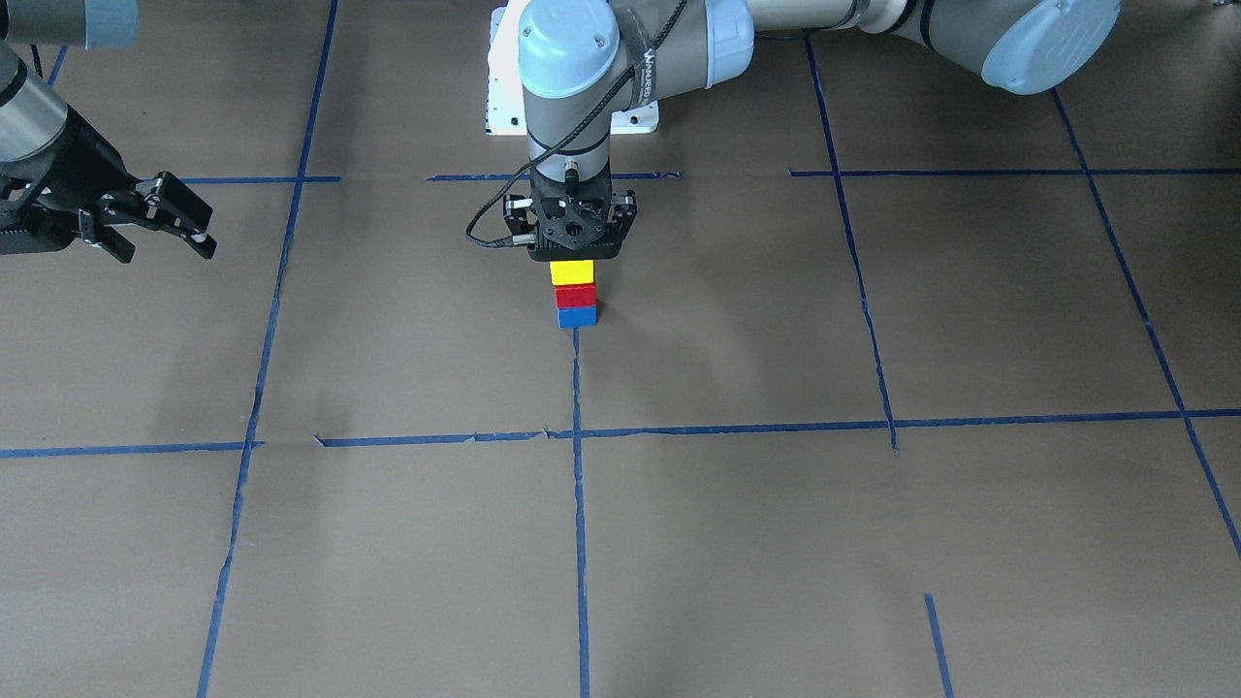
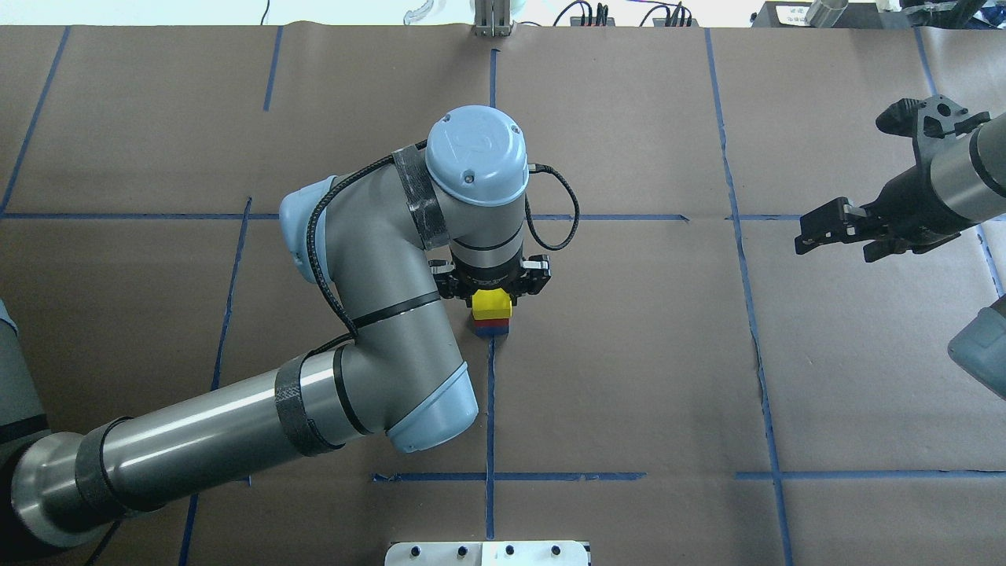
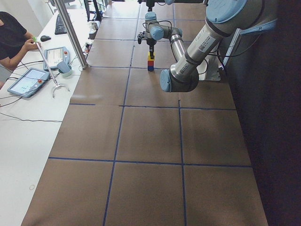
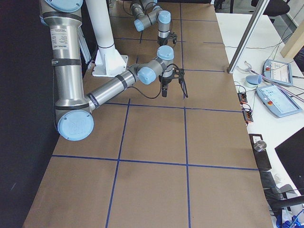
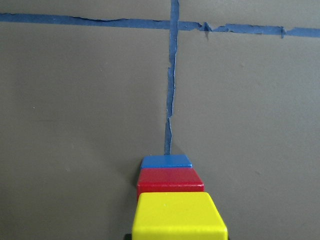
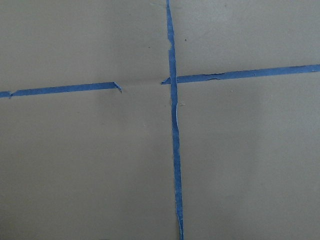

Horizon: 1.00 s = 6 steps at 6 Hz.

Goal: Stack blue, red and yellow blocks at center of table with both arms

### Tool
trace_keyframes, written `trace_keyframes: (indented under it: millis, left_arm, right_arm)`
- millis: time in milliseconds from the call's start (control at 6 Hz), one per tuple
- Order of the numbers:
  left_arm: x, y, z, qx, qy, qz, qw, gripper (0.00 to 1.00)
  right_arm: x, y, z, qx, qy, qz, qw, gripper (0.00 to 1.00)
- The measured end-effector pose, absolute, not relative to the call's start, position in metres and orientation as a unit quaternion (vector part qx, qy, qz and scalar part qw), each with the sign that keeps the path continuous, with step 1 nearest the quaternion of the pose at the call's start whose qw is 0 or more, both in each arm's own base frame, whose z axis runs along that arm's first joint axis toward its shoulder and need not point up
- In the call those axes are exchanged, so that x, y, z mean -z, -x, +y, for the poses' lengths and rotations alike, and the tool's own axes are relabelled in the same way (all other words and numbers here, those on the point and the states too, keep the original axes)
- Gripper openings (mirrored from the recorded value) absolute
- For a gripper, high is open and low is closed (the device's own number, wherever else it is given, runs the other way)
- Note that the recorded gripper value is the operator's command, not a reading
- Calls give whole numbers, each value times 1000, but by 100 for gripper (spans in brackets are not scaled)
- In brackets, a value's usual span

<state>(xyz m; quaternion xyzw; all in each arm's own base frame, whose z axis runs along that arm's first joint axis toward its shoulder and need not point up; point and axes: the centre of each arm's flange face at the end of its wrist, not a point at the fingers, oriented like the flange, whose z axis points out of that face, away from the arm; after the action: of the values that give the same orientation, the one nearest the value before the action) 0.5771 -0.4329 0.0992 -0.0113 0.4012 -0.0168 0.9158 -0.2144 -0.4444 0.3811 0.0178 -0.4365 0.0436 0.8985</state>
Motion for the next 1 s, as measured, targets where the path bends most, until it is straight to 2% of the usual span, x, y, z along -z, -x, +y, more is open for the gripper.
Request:
trace_keyframes:
  millis: [333, 667, 1000]
  left_arm:
    - [-95, -574, -431, 15, 8, 406, 914, 100]
    - [-83, -528, -429, 17, -14, 434, 901, 100]
    - [-151, -424, -420, -32, -72, 437, 896, 100]
  right_arm:
    - [-380, 214, -444, -43, -18, -437, 898, 100]
    - [-380, 208, -446, -46, -22, -438, 897, 100]
    - [-398, 163, -458, -43, -36, -435, 899, 100]
